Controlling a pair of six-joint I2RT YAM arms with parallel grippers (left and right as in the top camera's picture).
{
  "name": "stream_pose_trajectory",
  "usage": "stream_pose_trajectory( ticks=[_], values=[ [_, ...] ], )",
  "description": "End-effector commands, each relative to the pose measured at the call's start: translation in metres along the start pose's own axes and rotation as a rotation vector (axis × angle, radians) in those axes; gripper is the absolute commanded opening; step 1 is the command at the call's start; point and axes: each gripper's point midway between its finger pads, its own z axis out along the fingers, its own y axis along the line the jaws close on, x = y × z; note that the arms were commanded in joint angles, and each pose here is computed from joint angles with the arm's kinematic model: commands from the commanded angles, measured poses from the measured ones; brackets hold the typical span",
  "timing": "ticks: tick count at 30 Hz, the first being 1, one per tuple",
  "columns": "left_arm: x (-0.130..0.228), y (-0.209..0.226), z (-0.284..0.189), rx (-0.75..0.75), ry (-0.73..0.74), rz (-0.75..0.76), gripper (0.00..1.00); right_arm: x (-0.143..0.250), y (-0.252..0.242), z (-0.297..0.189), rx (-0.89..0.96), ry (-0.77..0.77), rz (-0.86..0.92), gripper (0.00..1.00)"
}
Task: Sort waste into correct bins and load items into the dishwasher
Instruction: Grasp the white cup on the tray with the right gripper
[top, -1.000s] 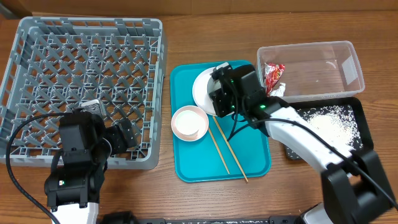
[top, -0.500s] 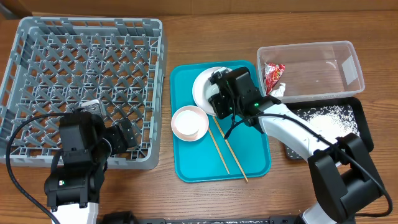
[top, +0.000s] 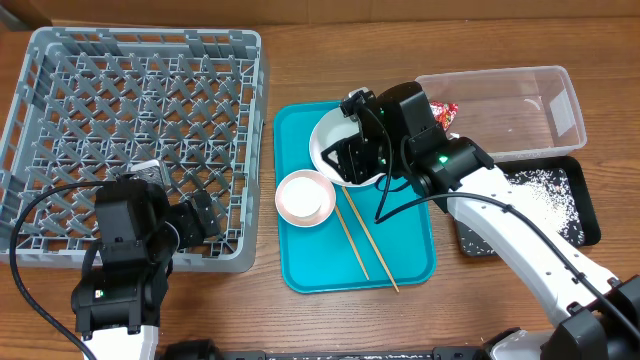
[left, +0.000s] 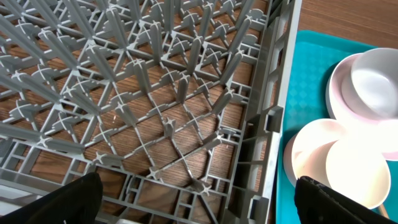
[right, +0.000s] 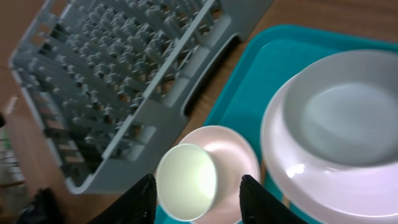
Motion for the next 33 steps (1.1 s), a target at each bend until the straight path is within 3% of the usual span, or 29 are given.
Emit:
stream_pose_trajectory(
  ticks=[1,5,19,33],
  values=[
    [-0.012,0.000,-0.007,-0.002,-0.035,-0.025,1.00,0.002,0.007,0.002,-0.038,0.020,0.115,0.42],
    [-0.012,0.000,-0.007,-0.003,-0.035,-0.025,1.00,0.012,-0.015,0.010,0.122,0.036,0.149,0.42],
    [-0.012,0.000,-0.007,-0.002,-0.035,-0.025,1.00,0.068,-0.018,0.063,0.219,0.215,0.271,0.40],
    [-0.011,0.000,-0.007,-0.002,-0.035,-0.025,1.00,0.098,-0.024,0.078,0.262,0.314,0.338,0.16]
  ],
)
